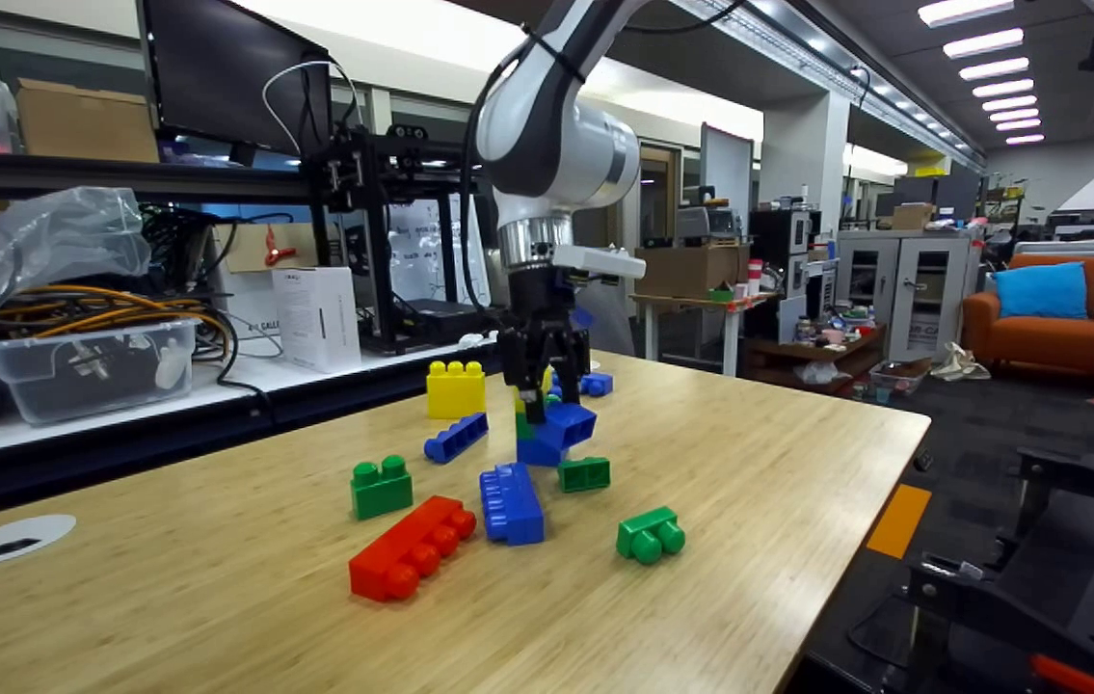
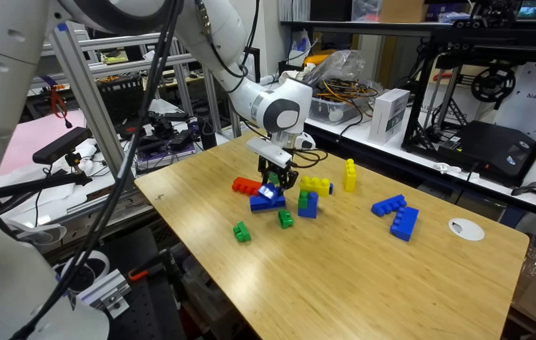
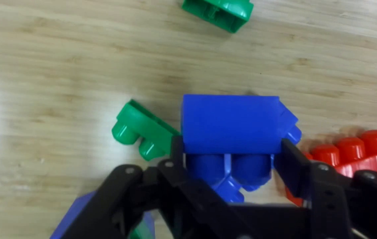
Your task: Move the block tower to the right and add one more blue block on top
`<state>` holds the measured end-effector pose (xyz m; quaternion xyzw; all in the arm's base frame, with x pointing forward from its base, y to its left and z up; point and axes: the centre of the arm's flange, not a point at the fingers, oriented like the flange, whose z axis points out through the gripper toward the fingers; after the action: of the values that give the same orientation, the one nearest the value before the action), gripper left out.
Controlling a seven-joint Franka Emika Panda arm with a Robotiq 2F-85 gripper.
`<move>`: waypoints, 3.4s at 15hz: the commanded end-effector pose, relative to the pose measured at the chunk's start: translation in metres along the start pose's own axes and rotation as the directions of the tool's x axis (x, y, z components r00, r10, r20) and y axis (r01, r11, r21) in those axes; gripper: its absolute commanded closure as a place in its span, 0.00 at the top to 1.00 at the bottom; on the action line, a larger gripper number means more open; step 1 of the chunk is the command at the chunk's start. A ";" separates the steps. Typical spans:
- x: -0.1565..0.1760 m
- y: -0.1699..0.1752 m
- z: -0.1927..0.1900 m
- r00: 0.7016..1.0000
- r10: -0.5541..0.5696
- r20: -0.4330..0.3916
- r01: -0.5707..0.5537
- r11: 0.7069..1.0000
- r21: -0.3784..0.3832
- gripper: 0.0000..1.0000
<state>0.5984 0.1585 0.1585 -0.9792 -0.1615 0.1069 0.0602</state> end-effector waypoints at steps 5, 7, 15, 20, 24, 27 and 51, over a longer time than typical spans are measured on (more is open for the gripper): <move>-0.038 0.001 -0.066 0.957 -0.177 -0.228 0.155 0.982 -0.113 0.44; -0.044 0.013 -0.075 0.930 -0.203 -0.306 0.170 0.977 -0.130 0.44; -0.088 0.058 -0.091 0.775 -0.332 -0.538 0.288 0.943 -0.168 0.44; -0.107 0.075 -0.090 0.672 -0.374 -0.638 0.351 0.921 -0.170 0.44; -0.119 0.098 -0.089 0.626 -0.371 -0.686 0.371 0.915 -0.157 0.44; -0.126 0.113 -0.081 0.607 -0.361 -0.708 0.381 0.914 -0.139 0.44; -0.123 0.115 -0.046 0.584 -0.313 -0.750 0.406 0.912 -0.064 0.69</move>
<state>0.5300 0.0064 0.2085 -0.8771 -0.3108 -0.3086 0.1971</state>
